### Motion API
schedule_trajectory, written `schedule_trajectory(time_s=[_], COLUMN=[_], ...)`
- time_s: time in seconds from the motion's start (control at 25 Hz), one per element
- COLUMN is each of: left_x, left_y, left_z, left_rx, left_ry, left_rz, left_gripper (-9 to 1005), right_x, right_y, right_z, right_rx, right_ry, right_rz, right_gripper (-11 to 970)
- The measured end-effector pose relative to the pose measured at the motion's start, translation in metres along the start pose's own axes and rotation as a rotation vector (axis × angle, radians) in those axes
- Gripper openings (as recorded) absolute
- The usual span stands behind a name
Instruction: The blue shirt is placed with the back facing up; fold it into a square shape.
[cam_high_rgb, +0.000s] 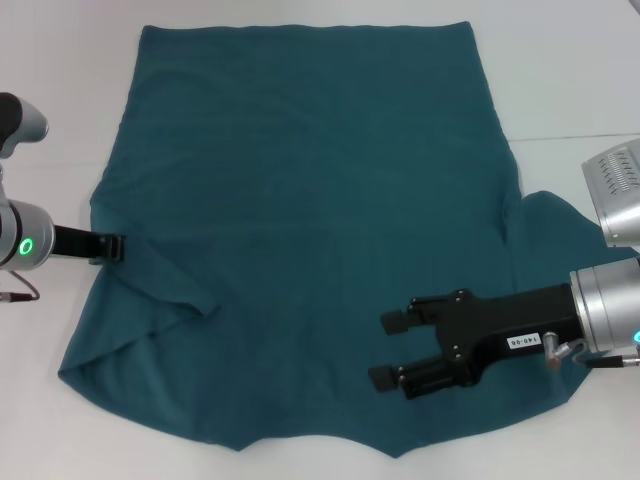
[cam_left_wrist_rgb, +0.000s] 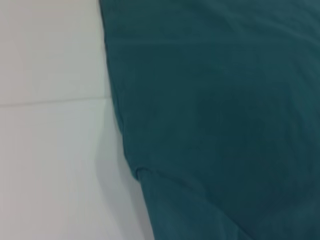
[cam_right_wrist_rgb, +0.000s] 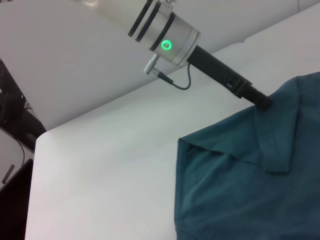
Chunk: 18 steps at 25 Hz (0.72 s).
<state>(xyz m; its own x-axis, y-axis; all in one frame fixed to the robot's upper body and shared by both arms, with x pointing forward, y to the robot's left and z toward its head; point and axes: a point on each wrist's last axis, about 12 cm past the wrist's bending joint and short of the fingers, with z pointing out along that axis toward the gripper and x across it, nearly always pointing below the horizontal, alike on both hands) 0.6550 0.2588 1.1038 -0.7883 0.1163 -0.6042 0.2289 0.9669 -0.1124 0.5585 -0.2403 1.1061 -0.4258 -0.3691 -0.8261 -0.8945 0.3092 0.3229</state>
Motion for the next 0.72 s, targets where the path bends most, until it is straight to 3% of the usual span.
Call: schedule_trajectory(time_s=[0.4,0.72], left_x=[0.002,-0.008], left_y=[0.008,0.017], left_z=[-0.003,-0.014], left_rx=[-0.008,-0.038], left_ry=[-0.011,-0.079], left_rz=[-0.037,-0.049], left_gripper=[168,353], right_x=[-0.001,-0.001], right_y=[0.0,-0.001], right_z=[0.002,0.001], right_rx=[0.004,0.007], right_ry=[0.002,-0.003], right_rz=[-0.004,-0.003], right_gripper=[915,914])
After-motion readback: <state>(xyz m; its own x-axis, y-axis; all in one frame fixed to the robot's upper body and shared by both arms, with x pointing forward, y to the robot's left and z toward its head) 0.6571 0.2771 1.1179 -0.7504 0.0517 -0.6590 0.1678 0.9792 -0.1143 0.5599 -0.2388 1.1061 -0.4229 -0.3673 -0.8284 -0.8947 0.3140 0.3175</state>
